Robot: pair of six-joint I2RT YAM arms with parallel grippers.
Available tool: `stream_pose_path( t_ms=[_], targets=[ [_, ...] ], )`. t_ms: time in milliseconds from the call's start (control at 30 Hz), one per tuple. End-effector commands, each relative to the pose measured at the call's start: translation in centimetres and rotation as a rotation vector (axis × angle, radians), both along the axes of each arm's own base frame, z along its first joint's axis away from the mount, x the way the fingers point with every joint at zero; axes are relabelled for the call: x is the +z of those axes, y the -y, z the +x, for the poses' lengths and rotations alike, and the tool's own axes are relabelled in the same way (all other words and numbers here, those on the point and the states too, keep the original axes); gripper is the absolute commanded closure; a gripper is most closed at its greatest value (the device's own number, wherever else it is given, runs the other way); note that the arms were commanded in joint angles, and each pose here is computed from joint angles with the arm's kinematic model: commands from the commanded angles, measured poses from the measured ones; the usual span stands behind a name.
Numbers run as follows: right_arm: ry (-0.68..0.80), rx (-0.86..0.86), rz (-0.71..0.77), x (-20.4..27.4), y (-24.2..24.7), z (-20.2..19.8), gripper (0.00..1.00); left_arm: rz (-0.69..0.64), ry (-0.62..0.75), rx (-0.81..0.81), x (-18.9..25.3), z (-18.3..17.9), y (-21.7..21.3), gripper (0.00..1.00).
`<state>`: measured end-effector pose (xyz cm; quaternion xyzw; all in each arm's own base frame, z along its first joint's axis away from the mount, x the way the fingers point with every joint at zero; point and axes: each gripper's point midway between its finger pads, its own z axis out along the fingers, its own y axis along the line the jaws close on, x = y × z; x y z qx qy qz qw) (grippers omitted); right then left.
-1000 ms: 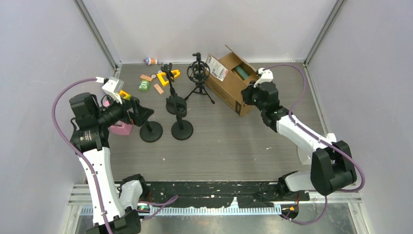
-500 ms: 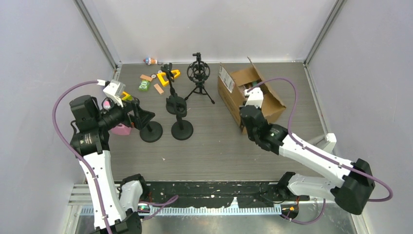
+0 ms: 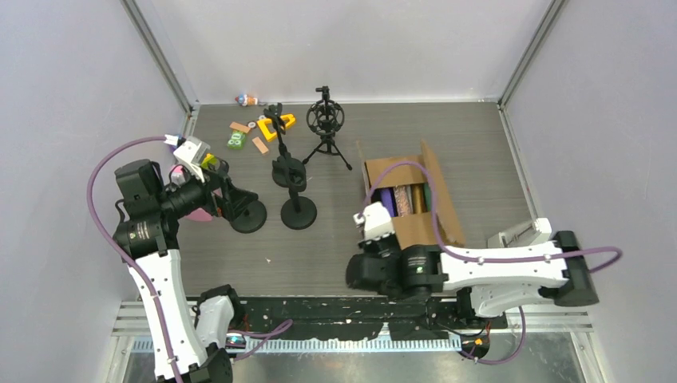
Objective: Attach the microphones to the stand
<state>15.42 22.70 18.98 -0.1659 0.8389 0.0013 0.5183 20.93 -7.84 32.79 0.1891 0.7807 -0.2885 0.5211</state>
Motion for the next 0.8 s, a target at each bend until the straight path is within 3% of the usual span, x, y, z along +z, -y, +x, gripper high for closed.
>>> stream_pose_path(
  t_ms=[0,33,67,100,300,433,533,633,767],
  targets=[
    [0.033,0.006,0.111,3.8,-4.9,-1.8,0.93,0.022,0.052,-0.044,1.3,-1.2,0.8,0.01],
    [0.049,0.01,0.106,4.8,-5.9,-1.8,0.9,0.025,0.05,-0.043,1.2,-1.2,0.7,0.01],
    [0.064,0.016,0.08,5.1,-6.3,-1.6,0.8,0.03,0.049,-0.043,1.2,-1.2,0.7,0.01],
    [0.09,0.01,0.094,6.4,-6.5,-1.3,0.75,0.036,0.049,-0.042,1.1,-1.3,0.6,0.01],
    [0.135,0.073,0.136,9.4,-6.0,0.1,0.2,0.076,0.065,-0.041,0.8,-1.6,0.4,0.01],
    [0.127,0.11,0.308,12.8,-5.0,2.9,0.09,0.082,0.064,-0.038,0.6,-1.5,0.3,0.01],
    [0.176,0.144,0.553,18.2,-4.2,7.1,0.05,0.079,0.063,-0.034,0.7,-1.4,0.3,0.01],
    [0.273,0.132,0.555,23.3,-4.5,11.5,0.02,0.082,0.068,-0.03,0.7,-1.5,0.3,0.01],
    [0.259,0.099,0.449,24.9,-6.9,18.8,0.0,0.092,0.072,-0.02,0.7,-1.7,0.2,0.01]
  ],
)
